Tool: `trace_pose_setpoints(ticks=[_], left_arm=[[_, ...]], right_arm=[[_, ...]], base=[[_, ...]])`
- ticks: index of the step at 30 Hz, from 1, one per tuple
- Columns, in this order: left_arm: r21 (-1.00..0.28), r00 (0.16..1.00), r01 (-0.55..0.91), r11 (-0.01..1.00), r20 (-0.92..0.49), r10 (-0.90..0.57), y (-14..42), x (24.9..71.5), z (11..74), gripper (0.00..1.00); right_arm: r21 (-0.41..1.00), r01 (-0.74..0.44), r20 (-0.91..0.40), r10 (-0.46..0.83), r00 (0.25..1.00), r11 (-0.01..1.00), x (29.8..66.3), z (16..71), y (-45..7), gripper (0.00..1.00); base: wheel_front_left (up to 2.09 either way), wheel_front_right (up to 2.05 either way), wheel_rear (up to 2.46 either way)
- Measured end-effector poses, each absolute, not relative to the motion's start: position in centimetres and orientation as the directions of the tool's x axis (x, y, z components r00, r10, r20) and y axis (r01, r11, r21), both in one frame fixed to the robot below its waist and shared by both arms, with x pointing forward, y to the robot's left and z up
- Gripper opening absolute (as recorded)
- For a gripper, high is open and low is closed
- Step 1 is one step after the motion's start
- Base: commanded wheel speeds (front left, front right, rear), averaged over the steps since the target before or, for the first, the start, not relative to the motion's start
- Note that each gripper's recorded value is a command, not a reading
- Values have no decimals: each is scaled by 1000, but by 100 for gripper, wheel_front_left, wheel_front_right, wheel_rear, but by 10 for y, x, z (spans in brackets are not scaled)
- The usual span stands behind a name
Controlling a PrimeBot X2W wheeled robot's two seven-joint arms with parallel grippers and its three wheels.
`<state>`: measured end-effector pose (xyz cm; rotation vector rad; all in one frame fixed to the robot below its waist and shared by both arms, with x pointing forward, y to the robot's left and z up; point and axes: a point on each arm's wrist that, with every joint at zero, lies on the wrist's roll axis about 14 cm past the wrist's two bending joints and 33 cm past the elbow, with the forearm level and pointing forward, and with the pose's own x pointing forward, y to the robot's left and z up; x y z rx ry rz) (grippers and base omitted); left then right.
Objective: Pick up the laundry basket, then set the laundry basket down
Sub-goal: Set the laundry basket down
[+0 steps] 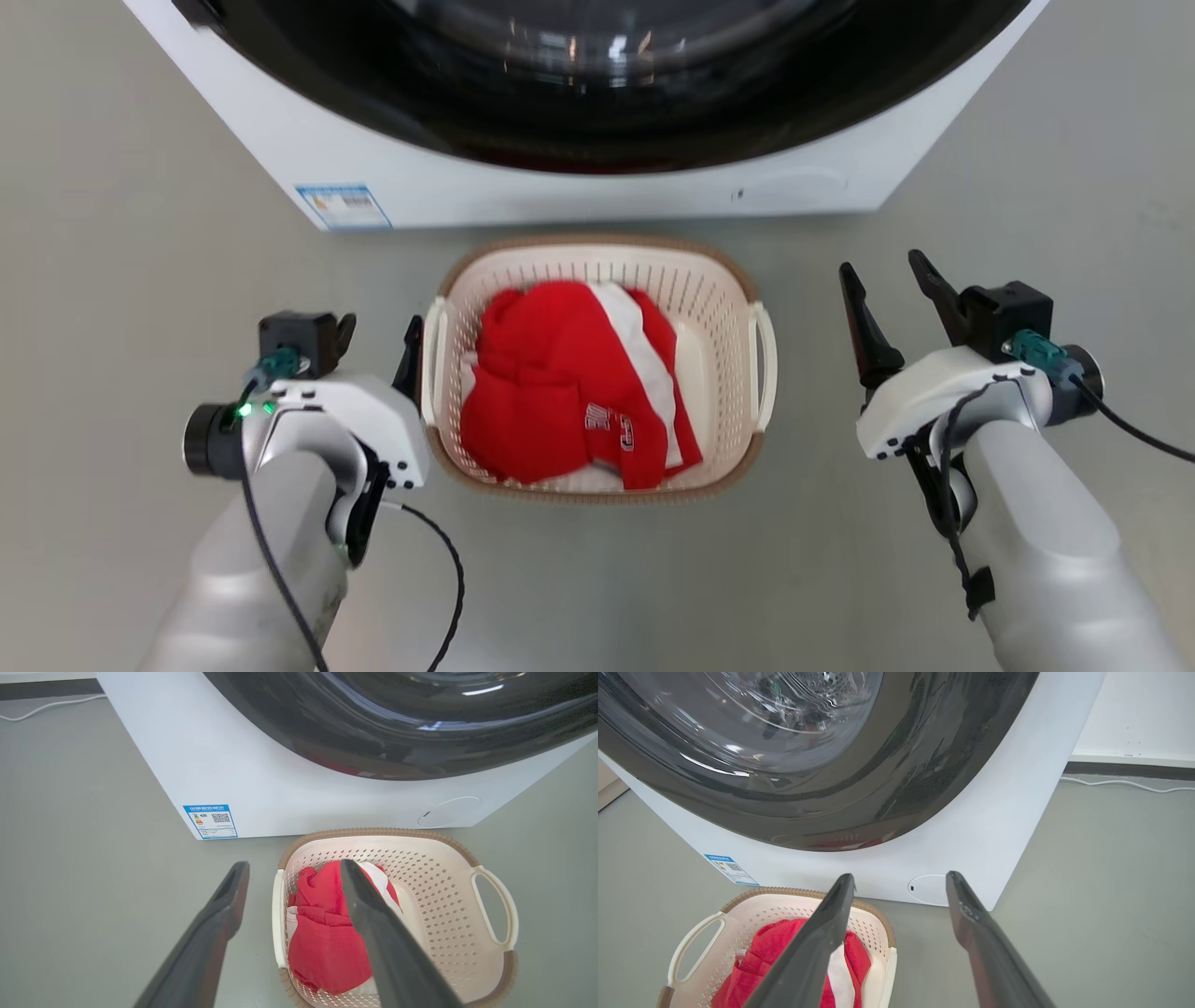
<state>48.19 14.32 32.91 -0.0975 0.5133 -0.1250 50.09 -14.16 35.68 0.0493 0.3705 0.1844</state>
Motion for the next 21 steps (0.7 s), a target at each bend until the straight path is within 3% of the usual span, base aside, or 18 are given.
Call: trace_pose_setpoints(ticks=[11,21], left_arm=[[-152,947,58,987,-305,-103,162,453,400,100],[-137,974,21,990,-220,-51,183,408,428,100]], right_arm=[[16,-149,-213,149,966,989,474,422,-158,100],[-6,-111,-122,110,986,994,439,455,-172,100]], base=[[0,0,0],[0,0,0]])
